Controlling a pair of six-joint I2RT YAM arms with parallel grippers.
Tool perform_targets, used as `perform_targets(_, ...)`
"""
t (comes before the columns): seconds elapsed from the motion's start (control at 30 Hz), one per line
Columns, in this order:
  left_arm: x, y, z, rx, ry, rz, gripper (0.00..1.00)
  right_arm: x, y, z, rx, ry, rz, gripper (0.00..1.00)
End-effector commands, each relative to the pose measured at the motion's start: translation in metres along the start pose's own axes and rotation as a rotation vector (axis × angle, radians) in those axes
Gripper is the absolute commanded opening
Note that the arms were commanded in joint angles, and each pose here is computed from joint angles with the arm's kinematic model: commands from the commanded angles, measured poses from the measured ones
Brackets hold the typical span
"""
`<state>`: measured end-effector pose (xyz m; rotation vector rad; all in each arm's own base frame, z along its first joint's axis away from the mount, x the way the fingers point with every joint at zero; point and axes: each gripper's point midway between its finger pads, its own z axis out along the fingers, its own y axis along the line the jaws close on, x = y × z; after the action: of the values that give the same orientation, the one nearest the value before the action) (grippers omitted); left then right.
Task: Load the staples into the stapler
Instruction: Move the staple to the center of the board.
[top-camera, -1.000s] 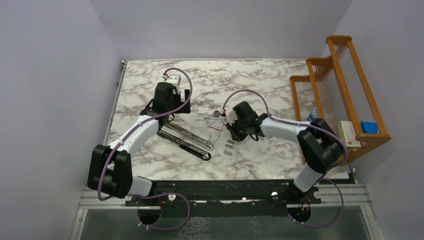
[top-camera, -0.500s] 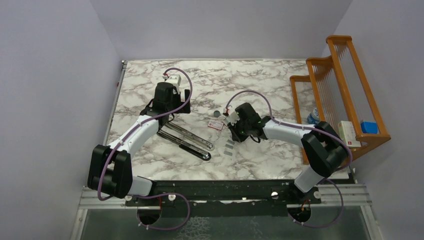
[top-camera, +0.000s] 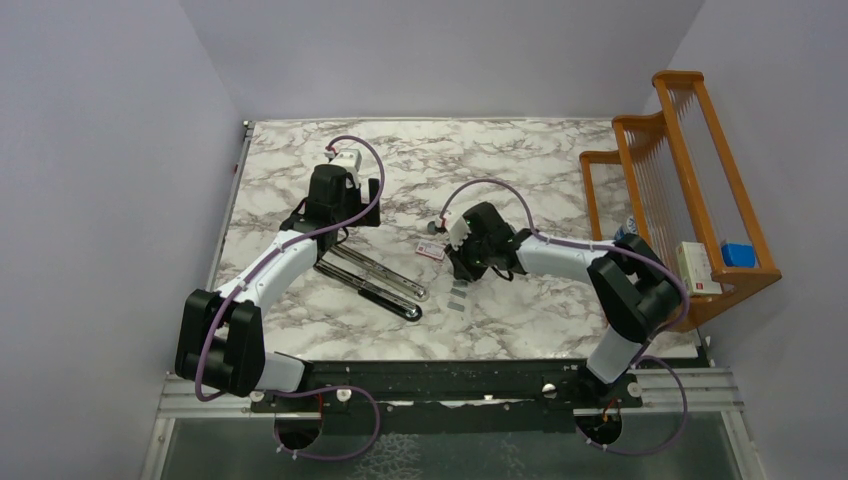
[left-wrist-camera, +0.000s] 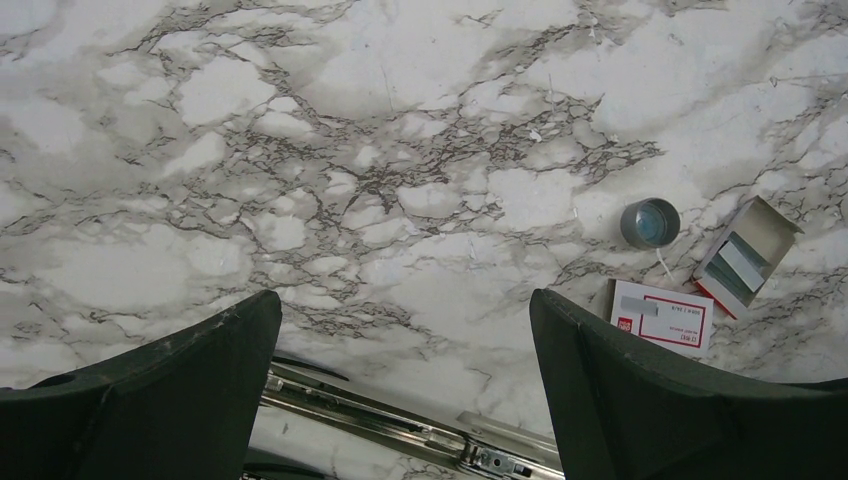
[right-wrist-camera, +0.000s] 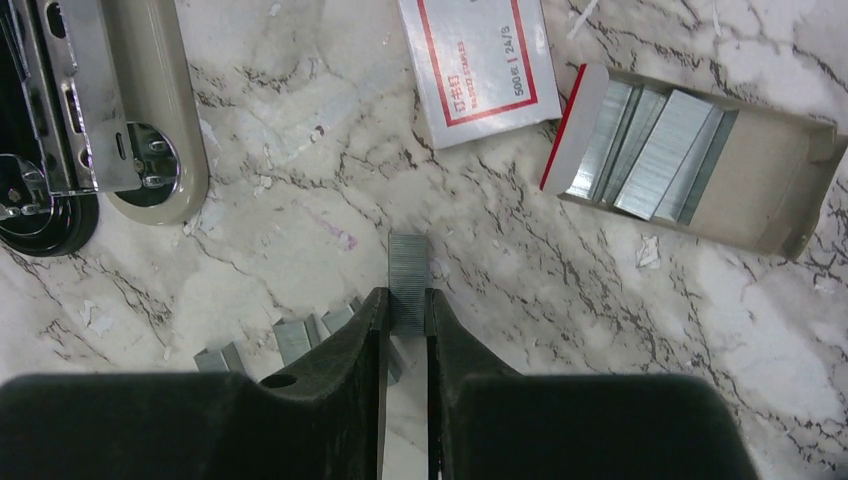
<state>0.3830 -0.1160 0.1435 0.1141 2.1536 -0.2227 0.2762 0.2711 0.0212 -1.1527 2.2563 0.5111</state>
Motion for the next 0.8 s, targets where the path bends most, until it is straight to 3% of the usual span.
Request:
perform_targets(0.0,-0.018,0.005,-0.007,-0.025,-0.057,0.008,0.98,-0.010,0.008,0.012,-0.056,-0.018,-0.074,0.20)
perform_targets(0.5,-0.020,0.007,-0.007,-0.033,-0.061,0.008,0.98,-0.026,0.036,0.022,-0.139,-0.023,-0.084,0.21)
perform_targets(0.77,-0.025,0.022,-0.012,-0.101,-0.084,-0.014,0.98,-0.029,0.041,0.043,-0.088,-0.059,-0.029,0.25)
